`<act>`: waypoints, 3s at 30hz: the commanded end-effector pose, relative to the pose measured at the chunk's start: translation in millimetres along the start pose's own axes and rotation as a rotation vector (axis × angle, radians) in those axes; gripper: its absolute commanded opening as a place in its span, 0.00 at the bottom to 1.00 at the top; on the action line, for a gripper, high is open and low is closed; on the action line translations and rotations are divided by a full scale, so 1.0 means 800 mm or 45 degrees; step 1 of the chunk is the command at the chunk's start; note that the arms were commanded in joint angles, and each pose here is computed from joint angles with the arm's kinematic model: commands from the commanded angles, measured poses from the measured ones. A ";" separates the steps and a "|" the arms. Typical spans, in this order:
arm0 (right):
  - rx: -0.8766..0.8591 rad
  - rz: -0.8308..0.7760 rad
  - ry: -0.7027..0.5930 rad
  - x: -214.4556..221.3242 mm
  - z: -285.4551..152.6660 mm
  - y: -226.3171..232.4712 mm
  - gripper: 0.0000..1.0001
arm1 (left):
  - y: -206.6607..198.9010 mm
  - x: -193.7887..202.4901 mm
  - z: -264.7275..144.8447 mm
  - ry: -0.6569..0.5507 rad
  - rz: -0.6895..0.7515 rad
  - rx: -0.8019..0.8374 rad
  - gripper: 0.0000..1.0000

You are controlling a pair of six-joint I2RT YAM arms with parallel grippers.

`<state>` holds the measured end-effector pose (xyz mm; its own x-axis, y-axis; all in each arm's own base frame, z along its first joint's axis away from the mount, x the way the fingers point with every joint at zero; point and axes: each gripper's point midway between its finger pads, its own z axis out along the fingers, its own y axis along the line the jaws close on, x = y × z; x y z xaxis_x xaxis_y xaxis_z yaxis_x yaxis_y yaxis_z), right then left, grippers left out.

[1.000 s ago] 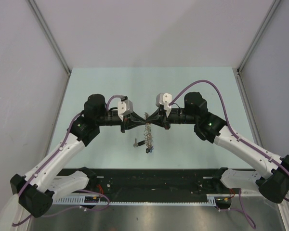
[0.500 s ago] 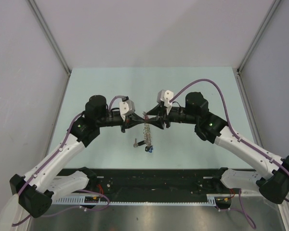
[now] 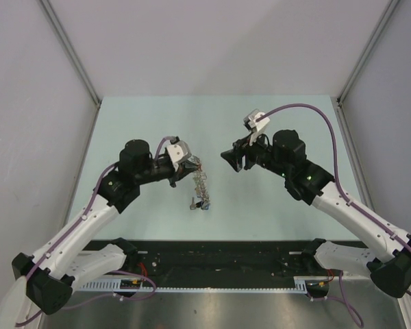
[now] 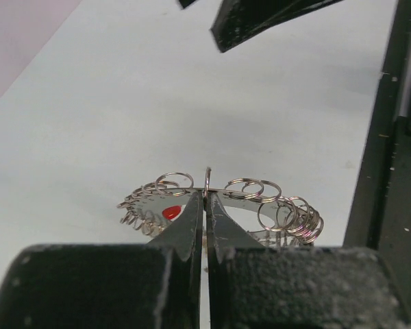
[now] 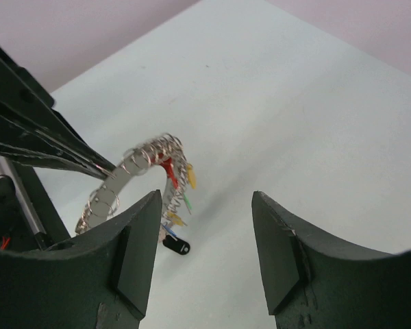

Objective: Put the keys on the keyring

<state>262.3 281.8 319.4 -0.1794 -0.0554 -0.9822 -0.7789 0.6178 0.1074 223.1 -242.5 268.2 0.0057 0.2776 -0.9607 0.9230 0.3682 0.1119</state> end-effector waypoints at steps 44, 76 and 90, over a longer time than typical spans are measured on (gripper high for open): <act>0.219 -0.026 0.663 0.340 0.156 0.078 0.62 | 0.189 0.039 -0.155 0.160 -0.053 -1.374 0.00; 0.334 0.007 0.747 0.279 0.063 0.010 0.58 | 0.185 0.040 -0.143 0.149 -0.059 -1.311 0.00; 0.144 0.196 0.718 0.324 0.122 0.053 0.54 | 0.183 0.039 -0.139 0.139 -0.060 -1.290 0.00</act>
<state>234.5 344.3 41.9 -0.6136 -0.4222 -0.6672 -0.6458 0.7546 0.1164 310.1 -78.6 256.1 -0.1962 0.3514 -0.9154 0.1873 0.9298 0.3168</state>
